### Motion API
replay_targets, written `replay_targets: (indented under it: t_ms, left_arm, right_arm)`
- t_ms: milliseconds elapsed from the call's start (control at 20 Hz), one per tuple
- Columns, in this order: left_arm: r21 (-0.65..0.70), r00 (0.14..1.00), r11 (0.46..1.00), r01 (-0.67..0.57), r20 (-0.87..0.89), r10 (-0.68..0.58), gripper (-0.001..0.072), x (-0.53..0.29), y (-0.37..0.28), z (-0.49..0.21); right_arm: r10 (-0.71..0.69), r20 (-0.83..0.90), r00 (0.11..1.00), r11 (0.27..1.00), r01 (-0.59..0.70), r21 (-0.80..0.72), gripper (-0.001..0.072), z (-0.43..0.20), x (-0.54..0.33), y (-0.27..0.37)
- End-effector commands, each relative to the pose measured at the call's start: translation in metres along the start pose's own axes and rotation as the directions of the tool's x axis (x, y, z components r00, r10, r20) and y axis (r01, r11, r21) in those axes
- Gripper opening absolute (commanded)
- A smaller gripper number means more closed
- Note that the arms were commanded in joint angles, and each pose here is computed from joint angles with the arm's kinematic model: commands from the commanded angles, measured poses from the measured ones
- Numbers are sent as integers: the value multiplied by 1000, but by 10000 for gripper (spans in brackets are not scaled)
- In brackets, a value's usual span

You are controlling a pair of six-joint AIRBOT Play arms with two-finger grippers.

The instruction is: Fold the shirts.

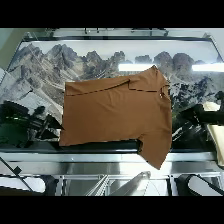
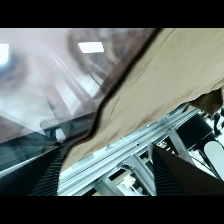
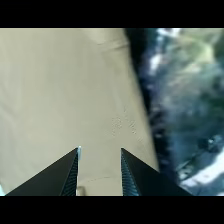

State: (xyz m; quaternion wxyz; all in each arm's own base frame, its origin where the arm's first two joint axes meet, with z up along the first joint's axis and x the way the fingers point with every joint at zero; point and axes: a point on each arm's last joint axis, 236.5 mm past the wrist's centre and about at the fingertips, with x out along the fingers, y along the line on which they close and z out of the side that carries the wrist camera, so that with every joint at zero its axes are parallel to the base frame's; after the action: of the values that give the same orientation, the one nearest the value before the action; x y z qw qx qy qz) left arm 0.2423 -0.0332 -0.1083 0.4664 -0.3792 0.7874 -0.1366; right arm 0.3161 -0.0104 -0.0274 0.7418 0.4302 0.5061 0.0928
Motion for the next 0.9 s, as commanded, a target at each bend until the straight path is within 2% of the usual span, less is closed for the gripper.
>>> replay_targets:
  t_ms: [0,150,200,250,300,650,850]
  left_arm:
    - [54,995,993,-101,-1,101,558,27,0,4]
    - [136,988,979,-151,-13,154,544,35,-17,6]
    - [159,985,973,-167,-16,172,323,36,-20,6]
    - [205,984,964,-168,-18,175,-7,35,-23,6]
    - [237,984,957,-170,-6,177,21,31,-28,10]
    - [233,980,962,-143,169,105,20,-51,-41,31]
    - [165,980,982,-91,188,59,20,-68,-22,27]
  right_arm:
    - [30,24,999,999,-30,-12,292,-1,-7,14]
    - [48,-13,999,999,-47,13,302,-10,-8,19]
    - [43,-21,999,999,-42,24,307,-12,-8,18]
    - [27,-28,999,999,-26,48,422,-14,-8,14]
    - [2,-45,999,997,1,75,499,-19,-8,8]
    - [-140,-252,958,932,213,292,491,-96,9,-54]
    - [-153,-218,964,916,221,336,490,-102,21,-67]
